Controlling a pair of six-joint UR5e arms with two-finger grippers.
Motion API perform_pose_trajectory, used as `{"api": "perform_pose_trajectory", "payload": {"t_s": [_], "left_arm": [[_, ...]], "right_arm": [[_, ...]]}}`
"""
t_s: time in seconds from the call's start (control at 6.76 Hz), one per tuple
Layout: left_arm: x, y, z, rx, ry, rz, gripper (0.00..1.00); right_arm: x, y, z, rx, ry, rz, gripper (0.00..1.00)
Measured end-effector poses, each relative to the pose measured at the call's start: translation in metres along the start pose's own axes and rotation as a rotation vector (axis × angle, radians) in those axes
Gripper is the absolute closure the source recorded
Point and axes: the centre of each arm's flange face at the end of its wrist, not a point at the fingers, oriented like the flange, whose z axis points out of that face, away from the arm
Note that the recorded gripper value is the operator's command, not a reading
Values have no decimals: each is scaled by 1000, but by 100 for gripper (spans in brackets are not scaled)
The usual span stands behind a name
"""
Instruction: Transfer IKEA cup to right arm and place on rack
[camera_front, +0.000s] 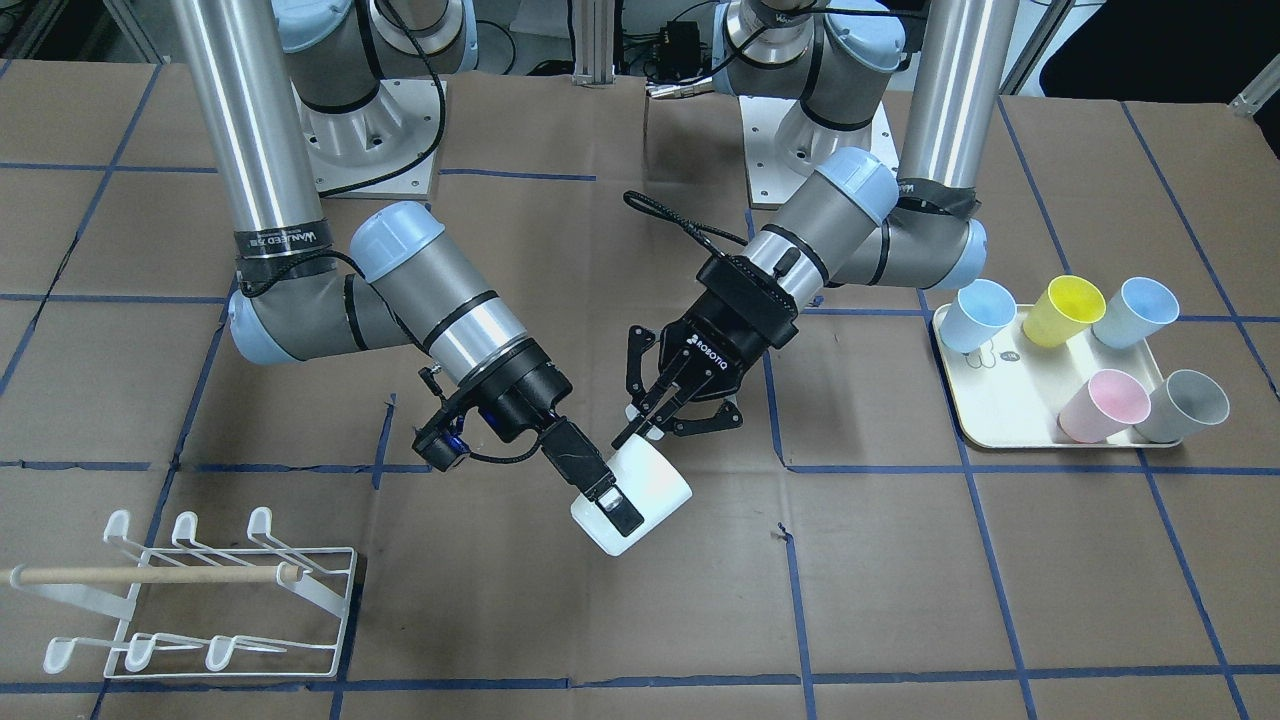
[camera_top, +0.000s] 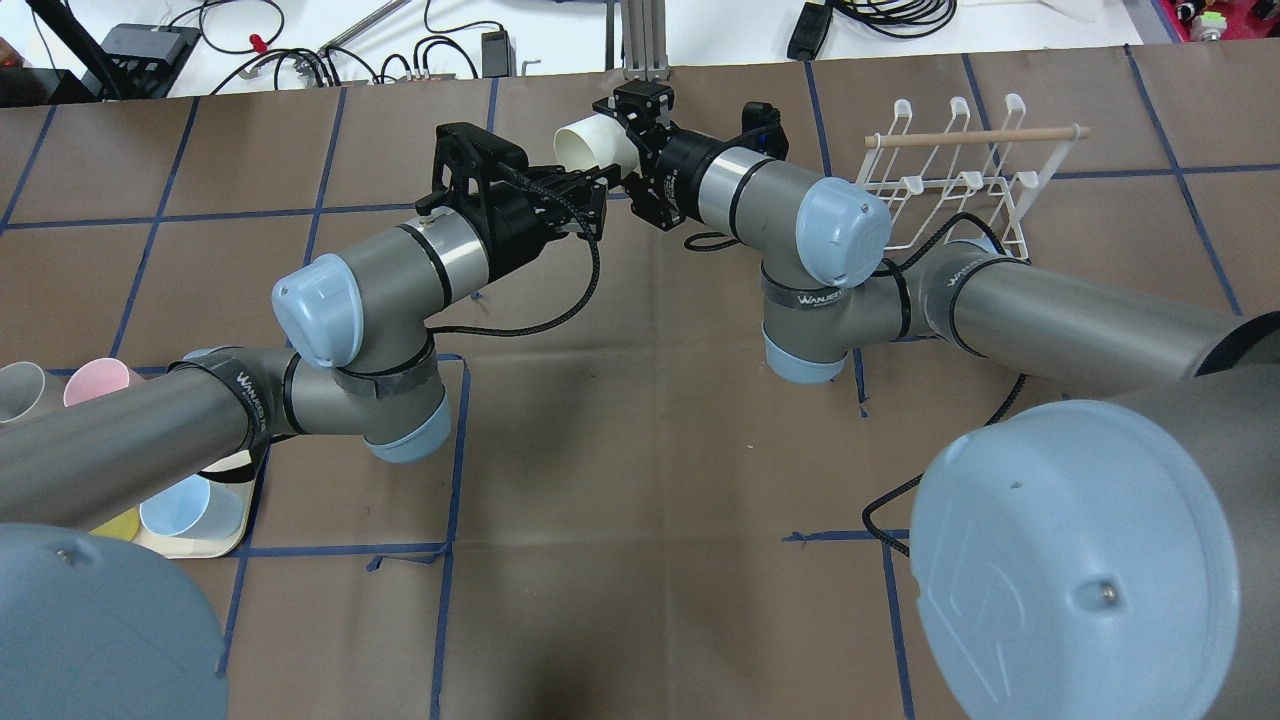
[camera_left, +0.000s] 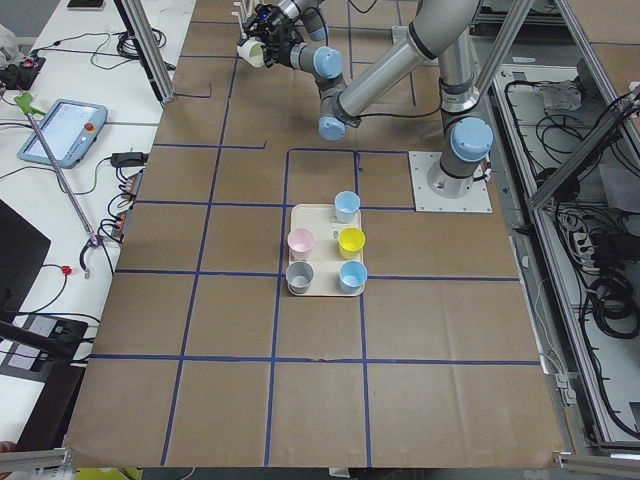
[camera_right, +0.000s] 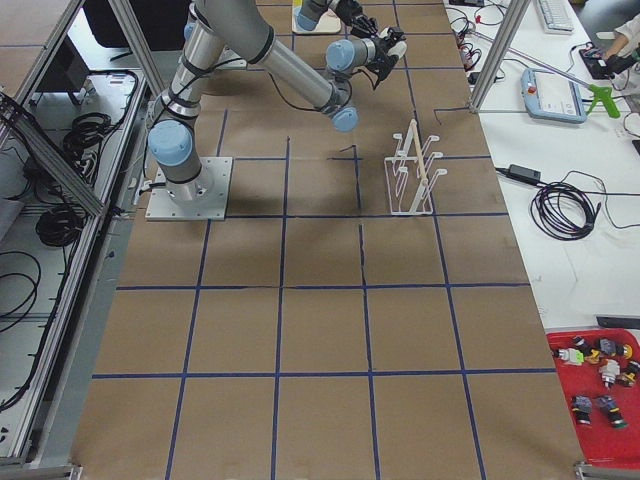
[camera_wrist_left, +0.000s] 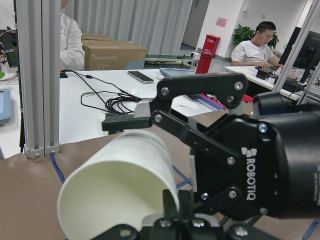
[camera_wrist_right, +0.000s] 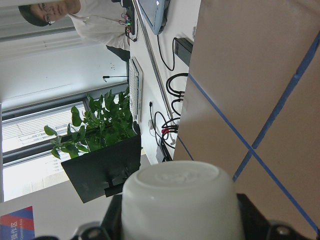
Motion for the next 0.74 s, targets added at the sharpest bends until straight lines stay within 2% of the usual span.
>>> {"api": "perform_pose_trajectory", "payload": {"t_s": [0.15,0.3,0.44,0.74], "left_arm": [[0,0,0,1,0,-2,81],[0,-1,0,4,-2,-6,39],[0,-2,-1,12,-4,-10,22],[0,-5,-1,19,-4,-25,12]], "right_arm": [[0,0,-1,0,-1,-3,47],[-1,0,-2,0,-1,-6,47],[-1,1,-2,-1,-1,-7,47],[-2,1,-2,-2,-1,-8,47]]}}
